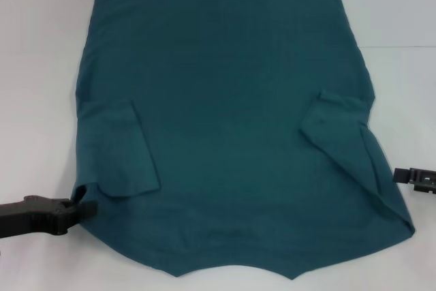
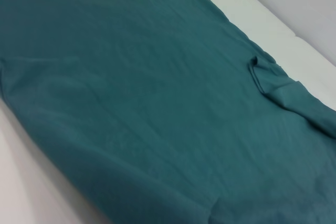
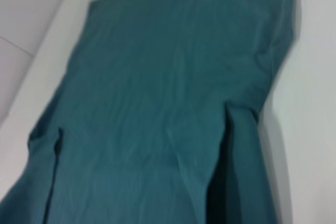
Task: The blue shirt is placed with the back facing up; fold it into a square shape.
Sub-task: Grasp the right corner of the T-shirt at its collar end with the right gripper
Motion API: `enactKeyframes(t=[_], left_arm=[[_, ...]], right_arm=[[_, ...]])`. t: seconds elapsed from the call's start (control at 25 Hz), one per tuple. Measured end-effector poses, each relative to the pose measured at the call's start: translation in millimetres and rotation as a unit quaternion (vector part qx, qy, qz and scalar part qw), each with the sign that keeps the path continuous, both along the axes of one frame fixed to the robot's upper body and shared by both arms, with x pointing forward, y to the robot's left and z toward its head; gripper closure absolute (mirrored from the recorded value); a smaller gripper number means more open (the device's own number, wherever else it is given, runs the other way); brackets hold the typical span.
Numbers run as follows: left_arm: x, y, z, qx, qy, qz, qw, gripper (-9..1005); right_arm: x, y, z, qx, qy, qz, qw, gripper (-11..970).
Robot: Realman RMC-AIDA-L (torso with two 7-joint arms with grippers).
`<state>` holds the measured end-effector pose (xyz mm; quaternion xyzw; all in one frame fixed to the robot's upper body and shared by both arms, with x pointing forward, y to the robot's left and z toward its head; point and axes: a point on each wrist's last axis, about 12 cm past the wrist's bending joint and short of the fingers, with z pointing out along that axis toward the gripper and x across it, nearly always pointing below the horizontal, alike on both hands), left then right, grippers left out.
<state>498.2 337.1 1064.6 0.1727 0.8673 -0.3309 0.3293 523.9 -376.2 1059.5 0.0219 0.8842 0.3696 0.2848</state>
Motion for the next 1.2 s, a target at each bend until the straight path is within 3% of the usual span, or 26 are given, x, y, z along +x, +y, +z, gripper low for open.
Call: enactKeyframes(t=[0.52,1.2], left_arm=[[0.8,-1.0,0.1,-0.001,0.000,-0.001,1.000,964],[2.3,-0.8,0.2,0.001,-0.002,0.001,1.000,965]], right_arm=[[9.0,17.5,-6.5,-0.021,0.014,0.020,0.999,118],[4.6,38.5,0.9,0.016,0.028,0.095,0.995,149]])
